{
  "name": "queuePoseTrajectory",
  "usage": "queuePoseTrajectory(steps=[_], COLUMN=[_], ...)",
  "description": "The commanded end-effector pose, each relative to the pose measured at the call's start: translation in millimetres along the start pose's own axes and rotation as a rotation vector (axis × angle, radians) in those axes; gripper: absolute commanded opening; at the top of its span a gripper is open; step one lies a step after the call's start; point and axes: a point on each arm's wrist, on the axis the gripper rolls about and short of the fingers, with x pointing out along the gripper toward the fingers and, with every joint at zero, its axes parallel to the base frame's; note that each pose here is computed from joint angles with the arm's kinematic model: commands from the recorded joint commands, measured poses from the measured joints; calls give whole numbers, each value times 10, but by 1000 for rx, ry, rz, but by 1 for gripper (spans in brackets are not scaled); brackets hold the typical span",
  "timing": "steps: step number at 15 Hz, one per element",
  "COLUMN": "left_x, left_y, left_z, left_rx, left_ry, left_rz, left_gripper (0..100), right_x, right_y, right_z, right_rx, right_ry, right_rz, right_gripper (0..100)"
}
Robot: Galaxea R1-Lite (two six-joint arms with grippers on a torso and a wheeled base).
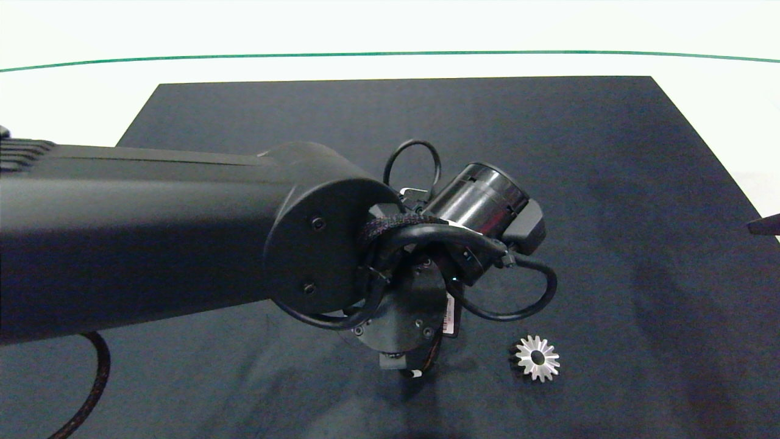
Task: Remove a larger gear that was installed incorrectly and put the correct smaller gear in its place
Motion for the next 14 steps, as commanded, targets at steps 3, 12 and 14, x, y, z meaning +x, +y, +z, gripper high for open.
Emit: queuePoseTrajectory(steps=[3, 12, 14], left_x=[64, 126, 140], left_y=[-52, -107, -101], left_z=[-4, -7, -7], left_rx=[2, 1, -1], left_ry=[6, 10, 12], left_rz=[7, 11, 15], left_gripper=[0, 0, 0], right_x=[11, 13, 13], right_y=[2, -1, 0], right_z=[-3, 4, 4], right_rx=[-1, 0, 0], right_ry=[6, 3, 2], right_rz=[10, 13, 16], right_gripper=[100, 100, 100])
